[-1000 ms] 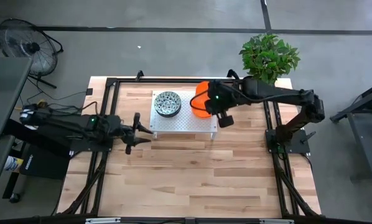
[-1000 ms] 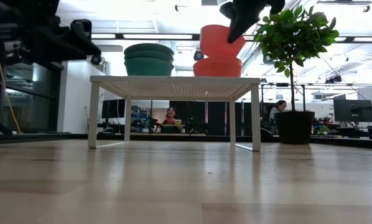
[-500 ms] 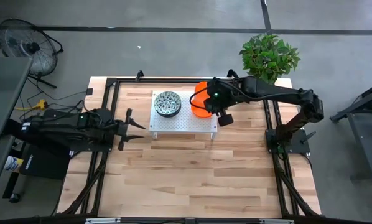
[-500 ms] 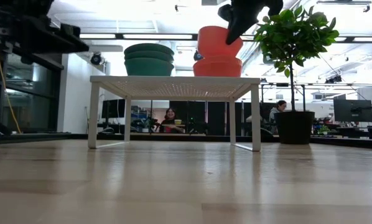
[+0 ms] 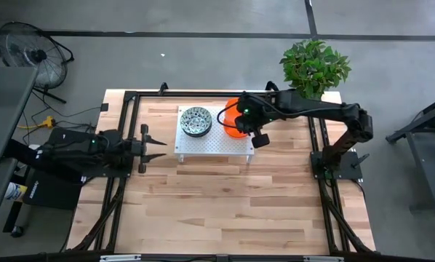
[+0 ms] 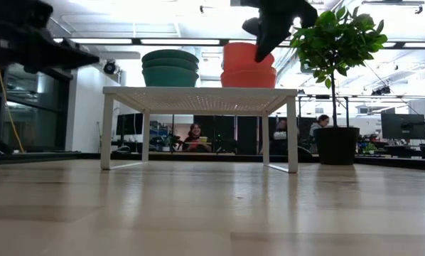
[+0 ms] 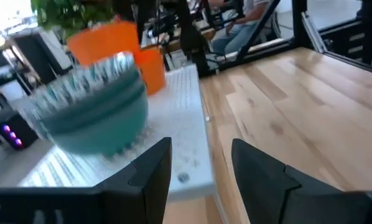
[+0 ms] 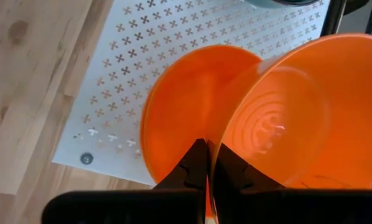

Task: Pick & Place Mini bowls
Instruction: Stack the orange bowl on top of the orange bowl on the shelf

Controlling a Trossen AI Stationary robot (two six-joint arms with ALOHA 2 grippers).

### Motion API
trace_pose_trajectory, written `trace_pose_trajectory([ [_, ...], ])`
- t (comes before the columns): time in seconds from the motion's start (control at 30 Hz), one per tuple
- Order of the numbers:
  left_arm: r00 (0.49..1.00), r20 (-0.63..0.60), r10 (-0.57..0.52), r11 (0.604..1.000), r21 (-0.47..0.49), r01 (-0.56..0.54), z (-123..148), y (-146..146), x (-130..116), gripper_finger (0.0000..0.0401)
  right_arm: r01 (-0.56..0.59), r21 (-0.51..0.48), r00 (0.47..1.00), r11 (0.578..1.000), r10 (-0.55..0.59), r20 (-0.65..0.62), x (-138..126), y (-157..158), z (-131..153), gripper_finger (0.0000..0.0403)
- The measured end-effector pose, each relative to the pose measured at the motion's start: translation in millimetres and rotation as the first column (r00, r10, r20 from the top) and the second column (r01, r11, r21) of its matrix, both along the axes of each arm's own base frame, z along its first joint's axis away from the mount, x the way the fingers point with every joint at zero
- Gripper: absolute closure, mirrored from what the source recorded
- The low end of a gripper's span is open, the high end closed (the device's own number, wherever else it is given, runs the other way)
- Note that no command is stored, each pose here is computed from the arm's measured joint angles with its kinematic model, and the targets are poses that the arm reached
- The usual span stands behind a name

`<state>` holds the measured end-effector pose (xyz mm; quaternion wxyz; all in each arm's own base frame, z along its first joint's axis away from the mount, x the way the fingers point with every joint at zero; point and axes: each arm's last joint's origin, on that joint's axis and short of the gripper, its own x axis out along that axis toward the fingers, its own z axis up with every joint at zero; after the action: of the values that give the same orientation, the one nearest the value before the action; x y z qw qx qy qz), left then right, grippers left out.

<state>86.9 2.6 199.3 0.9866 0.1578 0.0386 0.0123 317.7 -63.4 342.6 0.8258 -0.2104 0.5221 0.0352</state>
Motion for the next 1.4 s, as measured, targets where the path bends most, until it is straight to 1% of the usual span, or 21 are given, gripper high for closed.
trace_pose_trajectory([
  [0.13,0.999,0.024,0.045,0.998,-0.055,-0.044,-21,1,5,0.0238,-0.011,-0.003,1.0,1.0,0.011,-0.009,1,-1,-2,0.0403],
  [0.23,0.995,0.054,0.083,0.995,-0.058,-0.08,-24,2,7,0.0238,-0.004,0.012,1.0,1.0,0.004,-0.015,-1,-3,3,0.0403],
  [0.3,0.994,0.056,0.089,0.995,-0.052,-0.087,-24,3,8,0.0238,0.0,0.019,1.0,1.0,0.0,0.002,-2,-5,10,0.0403],
  [0.4,0.995,0.056,0.083,0.996,-0.035,-0.081,-24,3,8,0.0238,-0.006,0.025,1.0,1.0,0.005,0.03,-3,-7,20,0.0403],
  [0.5,0.998,0.04,0.057,0.998,-0.036,-0.056,-26,2,8,0.0238,-0.032,0.075,0.999,0.997,0.029,0.045,-4,-7,21,0.0403],
  [0.63,0.999,0.031,-0.008,0.999,-0.038,0.009,-26,0,8,0.0238,-0.022,0.087,1.0,0.996,0.021,0.018,-3,-11,17,0.0403],
  [0.73,0.999,0.034,-0.027,0.999,-0.036,0.029,-26,-1,8,0.0238,-0.019,0.097,1.0,0.995,0.019,-0.007,1,-13,11,0.0403],
  [0.83,0.999,0.035,-0.027,0.999,-0.035,0.028,-26,-1,8,0.0238,-0.002,0.083,0.998,0.997,0.007,-0.065,2,-13,4,0.0403],
  [1.07,0.999,0.037,0.002,0.999,-0.034,-0.001,-26,0,9,0.0238,-0.003,0.094,0.994,0.996,0.014,-0.11,6,-12,-4,0.0403],
  [1.4,0.999,0.038,0.005,0.999,-0.034,-0.004,-26,0,9,0.0238,-0.016,0.11,0.993,0.994,0.028,-0.112,7,-5,-4,0.0403],
])
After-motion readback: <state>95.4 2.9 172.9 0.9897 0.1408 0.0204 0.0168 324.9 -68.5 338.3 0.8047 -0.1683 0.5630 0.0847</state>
